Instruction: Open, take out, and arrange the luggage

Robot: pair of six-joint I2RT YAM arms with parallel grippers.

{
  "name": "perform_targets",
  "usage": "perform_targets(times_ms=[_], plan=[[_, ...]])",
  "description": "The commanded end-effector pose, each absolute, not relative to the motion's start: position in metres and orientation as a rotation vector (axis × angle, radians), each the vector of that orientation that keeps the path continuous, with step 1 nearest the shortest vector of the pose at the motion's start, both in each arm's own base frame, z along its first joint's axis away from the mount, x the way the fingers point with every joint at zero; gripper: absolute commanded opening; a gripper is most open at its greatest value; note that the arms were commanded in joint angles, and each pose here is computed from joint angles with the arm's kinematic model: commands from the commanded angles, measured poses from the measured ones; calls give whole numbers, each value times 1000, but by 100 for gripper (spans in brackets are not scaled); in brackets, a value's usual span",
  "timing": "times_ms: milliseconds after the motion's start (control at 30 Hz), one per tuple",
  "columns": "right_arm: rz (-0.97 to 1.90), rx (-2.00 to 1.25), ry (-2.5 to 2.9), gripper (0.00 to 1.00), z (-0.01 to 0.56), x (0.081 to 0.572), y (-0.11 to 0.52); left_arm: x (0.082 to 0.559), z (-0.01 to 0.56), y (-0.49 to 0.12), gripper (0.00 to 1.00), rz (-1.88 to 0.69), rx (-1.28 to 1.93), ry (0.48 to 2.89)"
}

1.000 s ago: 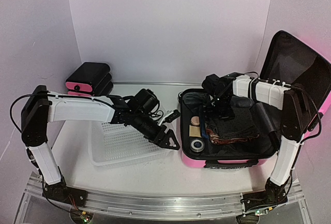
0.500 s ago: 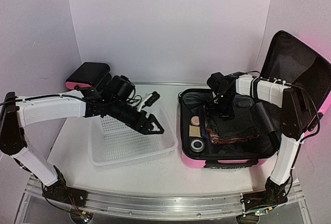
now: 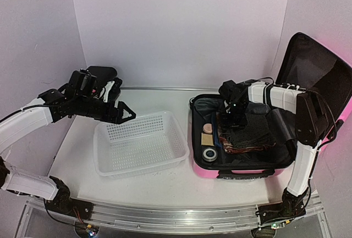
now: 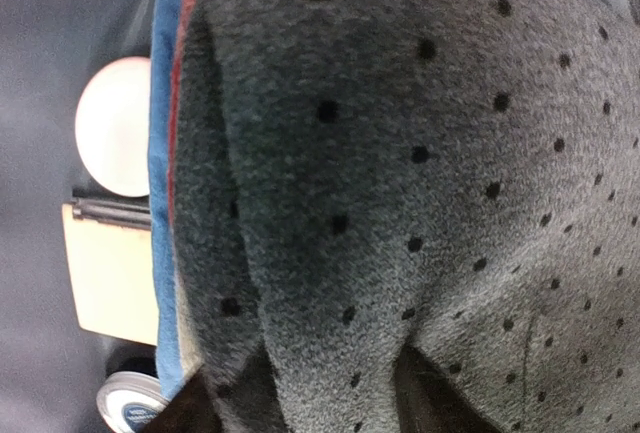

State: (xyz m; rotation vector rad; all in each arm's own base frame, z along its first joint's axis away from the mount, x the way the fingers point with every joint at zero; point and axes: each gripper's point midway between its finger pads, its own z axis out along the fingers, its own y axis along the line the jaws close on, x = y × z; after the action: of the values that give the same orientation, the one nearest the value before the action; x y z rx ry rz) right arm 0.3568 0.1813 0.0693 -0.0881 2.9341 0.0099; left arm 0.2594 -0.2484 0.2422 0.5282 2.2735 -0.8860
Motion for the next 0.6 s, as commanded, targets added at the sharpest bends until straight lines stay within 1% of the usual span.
perform_targets(times_ms=[0, 333, 467, 567], plan=[[41, -104, 2919, 38, 73, 359, 181, 260, 239, -228, 85, -802, 490, 2286], [99, -154, 2861, 20, 98, 359, 182, 272, 227, -192, 89, -698, 351, 2334], [165, -180, 2837, 8, 112, 357, 186, 278, 223, -176, 90, -680, 282, 2349], [221, -204, 2820, 6, 123, 353, 189, 282, 214, -163, 91, -661, 212, 2375]])
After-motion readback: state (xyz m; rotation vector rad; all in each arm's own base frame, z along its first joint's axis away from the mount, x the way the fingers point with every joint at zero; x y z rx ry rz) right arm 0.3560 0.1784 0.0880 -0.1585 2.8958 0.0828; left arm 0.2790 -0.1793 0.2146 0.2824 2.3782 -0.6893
